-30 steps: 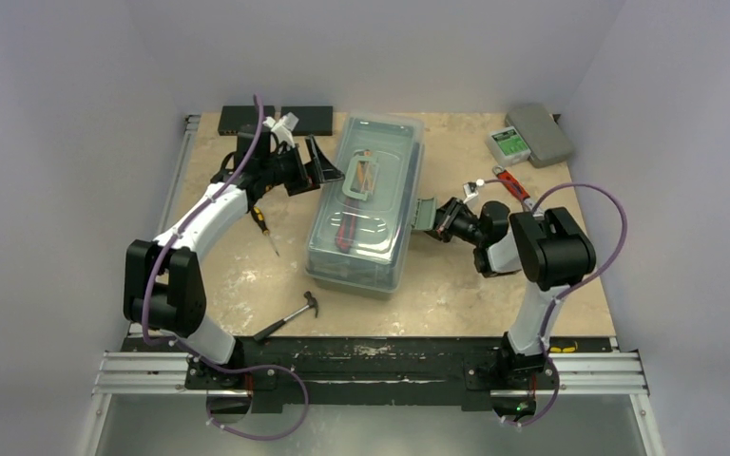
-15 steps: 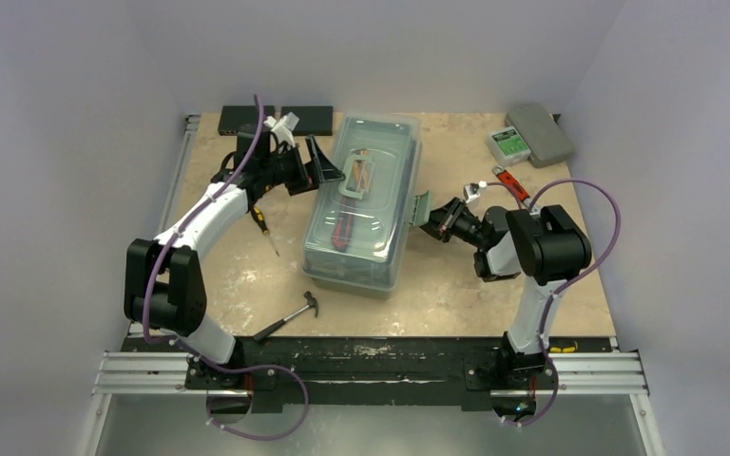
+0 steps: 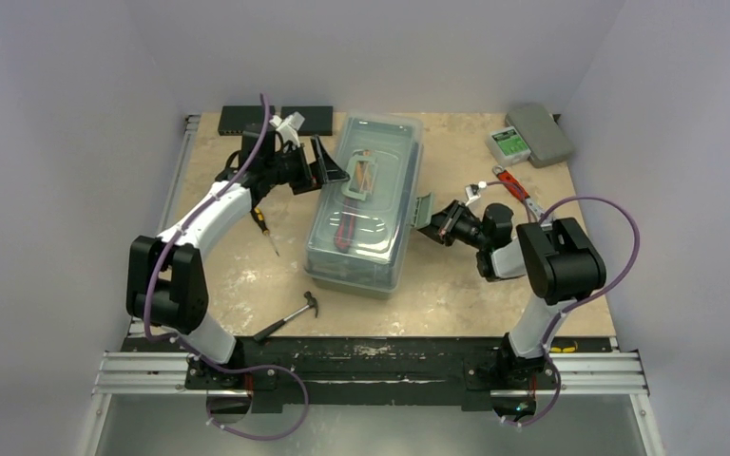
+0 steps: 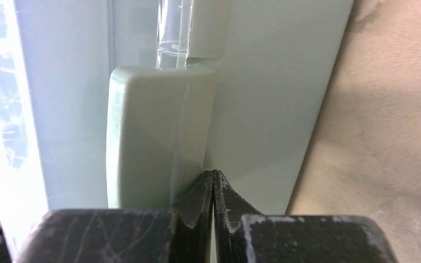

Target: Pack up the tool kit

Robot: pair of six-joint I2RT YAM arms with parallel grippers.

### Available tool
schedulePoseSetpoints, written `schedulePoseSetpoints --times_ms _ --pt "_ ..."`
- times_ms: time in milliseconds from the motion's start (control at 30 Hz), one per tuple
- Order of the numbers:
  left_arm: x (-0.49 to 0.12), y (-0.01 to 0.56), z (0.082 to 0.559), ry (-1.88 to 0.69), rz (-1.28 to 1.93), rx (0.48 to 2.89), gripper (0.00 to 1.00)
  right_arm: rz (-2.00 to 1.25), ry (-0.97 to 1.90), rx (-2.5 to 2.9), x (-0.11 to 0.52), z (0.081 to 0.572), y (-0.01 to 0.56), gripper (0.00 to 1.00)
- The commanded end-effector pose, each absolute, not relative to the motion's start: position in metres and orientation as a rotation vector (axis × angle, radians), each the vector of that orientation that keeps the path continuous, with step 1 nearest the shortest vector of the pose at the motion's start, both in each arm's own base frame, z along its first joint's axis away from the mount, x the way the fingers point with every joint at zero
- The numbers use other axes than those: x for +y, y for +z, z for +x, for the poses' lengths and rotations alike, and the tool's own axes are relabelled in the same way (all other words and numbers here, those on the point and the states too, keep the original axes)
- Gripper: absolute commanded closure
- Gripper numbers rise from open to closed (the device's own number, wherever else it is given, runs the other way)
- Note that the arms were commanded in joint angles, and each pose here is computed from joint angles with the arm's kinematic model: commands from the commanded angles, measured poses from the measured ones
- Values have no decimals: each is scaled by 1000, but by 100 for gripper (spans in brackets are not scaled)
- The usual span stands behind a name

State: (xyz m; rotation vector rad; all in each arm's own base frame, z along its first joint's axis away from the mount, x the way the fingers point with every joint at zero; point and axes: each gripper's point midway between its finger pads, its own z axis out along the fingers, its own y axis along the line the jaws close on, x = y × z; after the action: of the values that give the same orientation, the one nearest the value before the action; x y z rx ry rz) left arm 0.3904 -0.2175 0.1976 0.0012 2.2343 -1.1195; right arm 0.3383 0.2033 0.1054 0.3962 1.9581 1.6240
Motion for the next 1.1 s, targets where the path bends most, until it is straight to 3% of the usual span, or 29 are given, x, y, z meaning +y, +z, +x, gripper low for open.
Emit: schedulePoseSetpoints --times_ms 0,633,1067 --pt "-219 155 383 -1069 -17 2360 8 181 1563 1868 212 348 149 100" --pt "-243 135 369 -1090 29 2408 9 245 1216 2211 207 366 124 100" --pt "-248 124 367 -1095 38 2429 10 279 698 2472 204 379 106 100"
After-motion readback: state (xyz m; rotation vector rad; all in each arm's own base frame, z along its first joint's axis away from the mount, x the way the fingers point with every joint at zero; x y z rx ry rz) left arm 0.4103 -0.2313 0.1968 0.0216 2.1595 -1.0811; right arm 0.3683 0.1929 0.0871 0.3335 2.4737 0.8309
